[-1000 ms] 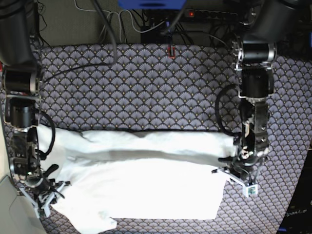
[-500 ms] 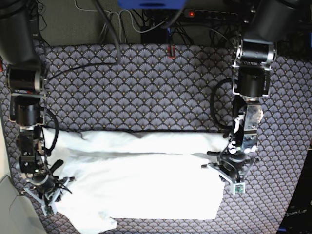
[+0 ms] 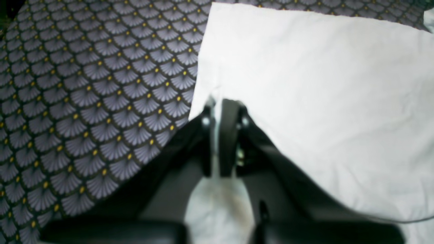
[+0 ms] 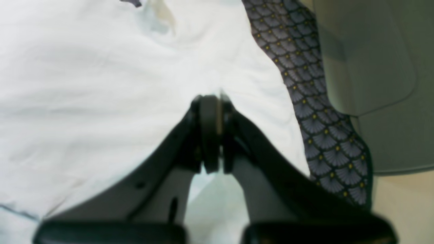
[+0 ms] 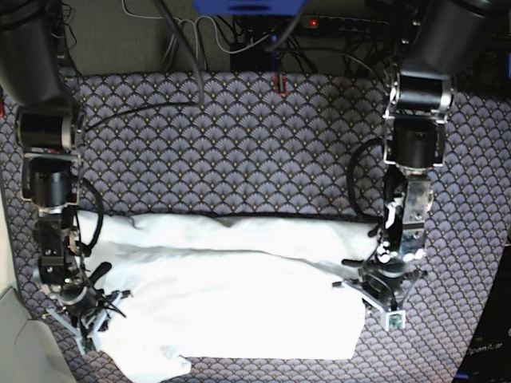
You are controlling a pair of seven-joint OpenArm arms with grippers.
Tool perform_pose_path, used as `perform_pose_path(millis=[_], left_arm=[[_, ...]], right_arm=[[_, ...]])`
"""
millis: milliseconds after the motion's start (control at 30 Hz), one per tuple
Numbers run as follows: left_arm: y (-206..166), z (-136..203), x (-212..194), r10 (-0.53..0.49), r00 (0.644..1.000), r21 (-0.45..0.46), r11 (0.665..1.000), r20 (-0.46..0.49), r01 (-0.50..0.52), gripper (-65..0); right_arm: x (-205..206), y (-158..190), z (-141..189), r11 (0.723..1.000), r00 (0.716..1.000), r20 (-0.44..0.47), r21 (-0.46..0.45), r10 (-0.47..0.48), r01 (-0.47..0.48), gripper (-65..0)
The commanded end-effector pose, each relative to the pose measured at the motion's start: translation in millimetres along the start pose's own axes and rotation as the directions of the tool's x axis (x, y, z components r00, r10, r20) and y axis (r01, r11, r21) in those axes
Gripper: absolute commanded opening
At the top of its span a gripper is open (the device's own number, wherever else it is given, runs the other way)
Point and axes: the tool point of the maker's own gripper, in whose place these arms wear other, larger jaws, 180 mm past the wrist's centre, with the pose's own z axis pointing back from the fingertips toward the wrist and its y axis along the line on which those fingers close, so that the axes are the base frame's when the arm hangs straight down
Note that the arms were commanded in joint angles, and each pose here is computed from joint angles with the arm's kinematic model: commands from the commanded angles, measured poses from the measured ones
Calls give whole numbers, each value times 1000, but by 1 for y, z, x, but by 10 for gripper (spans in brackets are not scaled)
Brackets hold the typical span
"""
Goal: Fold the T-shirt properly
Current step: 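Lower the folded edge onto the shirt and open both grippers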
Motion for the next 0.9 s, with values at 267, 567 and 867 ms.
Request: perform_pose_path(millis=[267,567,867], left_arm=[[3,-1,33,-4,997,3,1000,74,4,-517],[2,1,30,-1,997,0,1000,73,1,-399],[22,35,-25,15,999,30,999,41,-16,-399]], right_arm=[[24,-28,5,999,999,39,-52,8,-6,-528],[18,-40,8,997,1000,16,-71,12,-11,-299],[-33,-74,31,991,998,-64,-136,-10,2,-295]])
